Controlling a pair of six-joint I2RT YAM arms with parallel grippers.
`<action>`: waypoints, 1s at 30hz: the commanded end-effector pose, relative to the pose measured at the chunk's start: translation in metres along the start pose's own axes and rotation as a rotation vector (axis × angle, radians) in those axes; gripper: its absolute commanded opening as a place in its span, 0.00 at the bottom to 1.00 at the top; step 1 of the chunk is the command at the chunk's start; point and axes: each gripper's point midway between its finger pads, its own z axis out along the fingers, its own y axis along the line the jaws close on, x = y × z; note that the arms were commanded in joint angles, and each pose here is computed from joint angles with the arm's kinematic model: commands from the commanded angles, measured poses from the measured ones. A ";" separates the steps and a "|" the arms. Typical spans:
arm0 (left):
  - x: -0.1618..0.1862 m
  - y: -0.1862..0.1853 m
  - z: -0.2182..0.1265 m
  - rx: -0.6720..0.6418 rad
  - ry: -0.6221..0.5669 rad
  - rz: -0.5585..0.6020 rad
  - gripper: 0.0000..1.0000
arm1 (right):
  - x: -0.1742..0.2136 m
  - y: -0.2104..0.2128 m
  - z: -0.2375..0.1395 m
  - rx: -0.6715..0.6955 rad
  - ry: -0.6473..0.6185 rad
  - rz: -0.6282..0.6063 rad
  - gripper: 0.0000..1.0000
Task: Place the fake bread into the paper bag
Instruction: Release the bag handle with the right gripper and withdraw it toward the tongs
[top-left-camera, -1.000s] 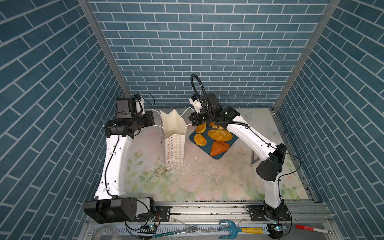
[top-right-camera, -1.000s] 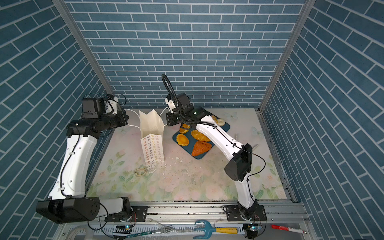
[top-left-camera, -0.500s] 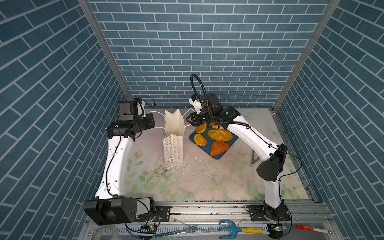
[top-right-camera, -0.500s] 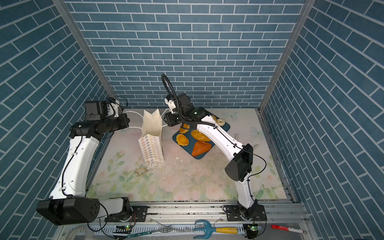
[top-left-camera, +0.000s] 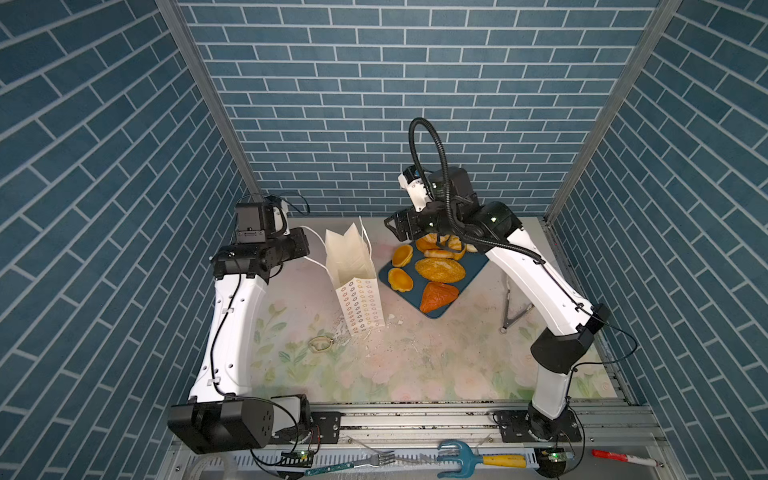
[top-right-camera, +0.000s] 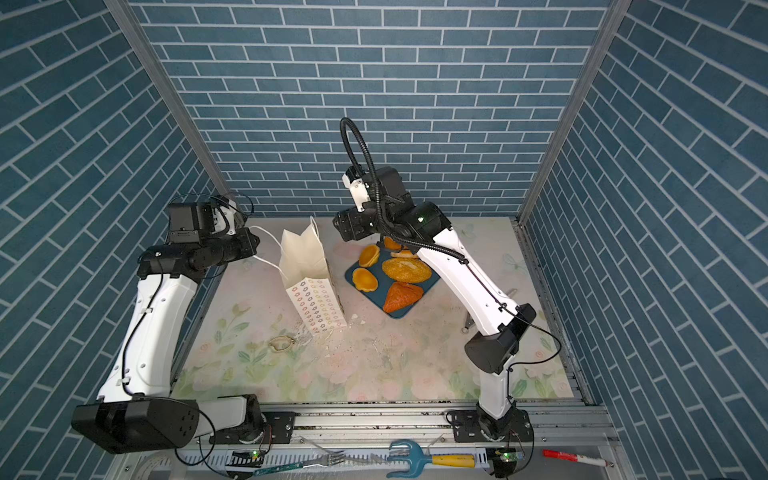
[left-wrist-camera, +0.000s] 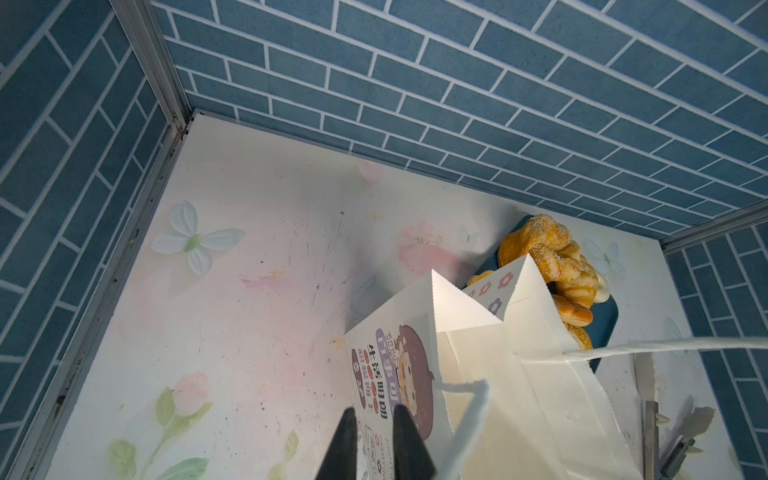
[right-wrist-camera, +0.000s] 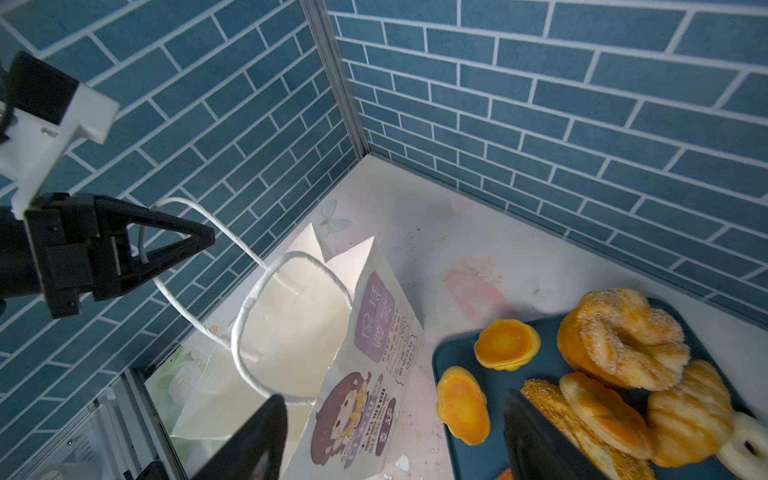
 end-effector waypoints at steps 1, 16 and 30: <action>0.003 0.004 -0.001 -0.011 -0.001 -0.015 0.19 | 0.010 -0.015 -0.016 0.042 0.047 -0.010 0.83; -0.003 -0.008 -0.012 0.047 -0.028 -0.029 0.36 | 0.035 -0.096 -0.043 0.230 0.150 0.183 0.87; -0.014 -0.031 -0.024 0.152 -0.064 -0.037 0.52 | 0.236 -0.222 -0.121 0.692 0.446 0.719 0.86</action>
